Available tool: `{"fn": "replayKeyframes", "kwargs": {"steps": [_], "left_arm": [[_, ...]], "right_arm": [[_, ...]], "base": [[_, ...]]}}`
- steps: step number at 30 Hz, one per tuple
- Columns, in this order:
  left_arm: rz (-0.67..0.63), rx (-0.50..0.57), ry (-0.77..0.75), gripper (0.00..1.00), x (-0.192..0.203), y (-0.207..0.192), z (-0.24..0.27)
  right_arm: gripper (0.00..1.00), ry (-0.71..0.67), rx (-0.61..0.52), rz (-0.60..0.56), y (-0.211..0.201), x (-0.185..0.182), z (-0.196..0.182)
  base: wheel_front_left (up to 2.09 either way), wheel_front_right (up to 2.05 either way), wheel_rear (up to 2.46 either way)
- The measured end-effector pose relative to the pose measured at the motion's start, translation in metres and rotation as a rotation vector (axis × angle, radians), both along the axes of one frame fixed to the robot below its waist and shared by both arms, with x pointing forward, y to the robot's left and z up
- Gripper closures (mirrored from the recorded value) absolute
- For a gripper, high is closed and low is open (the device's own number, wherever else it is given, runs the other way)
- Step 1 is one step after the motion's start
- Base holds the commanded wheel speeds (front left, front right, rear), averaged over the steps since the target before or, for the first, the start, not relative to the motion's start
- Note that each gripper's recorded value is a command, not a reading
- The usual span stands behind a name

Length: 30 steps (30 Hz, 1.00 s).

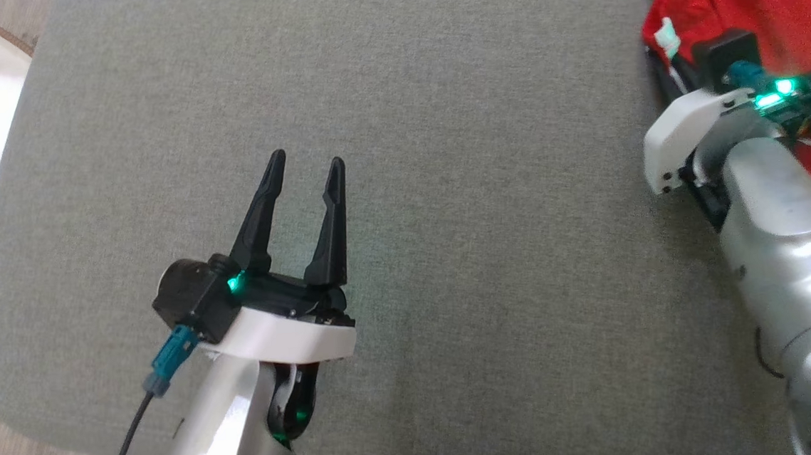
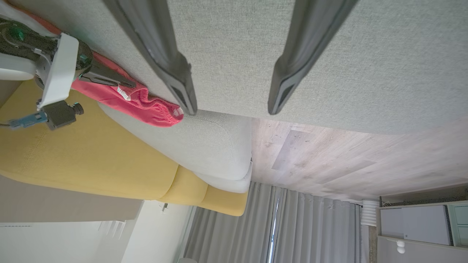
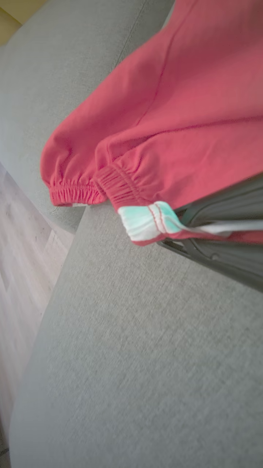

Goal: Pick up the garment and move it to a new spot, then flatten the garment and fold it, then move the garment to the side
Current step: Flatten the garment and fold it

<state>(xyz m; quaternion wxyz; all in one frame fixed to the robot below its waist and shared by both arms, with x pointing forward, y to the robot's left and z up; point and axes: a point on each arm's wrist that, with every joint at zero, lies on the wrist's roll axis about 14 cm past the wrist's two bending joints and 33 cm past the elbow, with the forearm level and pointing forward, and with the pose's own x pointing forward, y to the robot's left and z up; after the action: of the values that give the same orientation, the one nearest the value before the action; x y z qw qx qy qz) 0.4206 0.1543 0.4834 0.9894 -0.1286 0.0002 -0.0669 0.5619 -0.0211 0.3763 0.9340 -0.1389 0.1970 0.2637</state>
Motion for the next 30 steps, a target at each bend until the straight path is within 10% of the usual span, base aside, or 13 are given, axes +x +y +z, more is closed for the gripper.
{"fn": "replayKeyframes", "kwargs": {"steps": [9, 23, 24, 25, 30], "left_arm": [[-0.019, -0.019, -0.032, 0.0, 0.001, -0.007, 0.012], [-0.079, -0.04, -0.078, 0.0, 0.0, -0.03, 0.029], [-0.081, -0.041, -0.078, 0.0, 0.0, -0.03, 0.029], [-0.084, -0.042, -0.08, 0.0, 0.0, -0.031, 0.029], [-0.1, -0.046, -0.073, 0.0, -0.004, -0.037, 0.027]], "right_arm": [[1.0, -0.08, 0.099, 0.128, 0.048, -0.03, 0.028], [1.0, 0.022, 0.214, 0.59, 0.143, -0.179, 0.039], [0.64, 0.032, 0.211, 0.602, 0.144, -0.184, 0.038], [0.0, 0.04, 0.206, 0.609, 0.143, -0.188, 0.036], [0.0, 0.076, 0.178, 0.569, 0.129, -0.189, 0.03]], "base": [[0.0, 0.0, 0.0], [0.0, 0.0, 0.0], [0.0, 0.0, 0.0], [0.0, 0.0, 0.0], [0.0, 0.0, 0.0]]}}
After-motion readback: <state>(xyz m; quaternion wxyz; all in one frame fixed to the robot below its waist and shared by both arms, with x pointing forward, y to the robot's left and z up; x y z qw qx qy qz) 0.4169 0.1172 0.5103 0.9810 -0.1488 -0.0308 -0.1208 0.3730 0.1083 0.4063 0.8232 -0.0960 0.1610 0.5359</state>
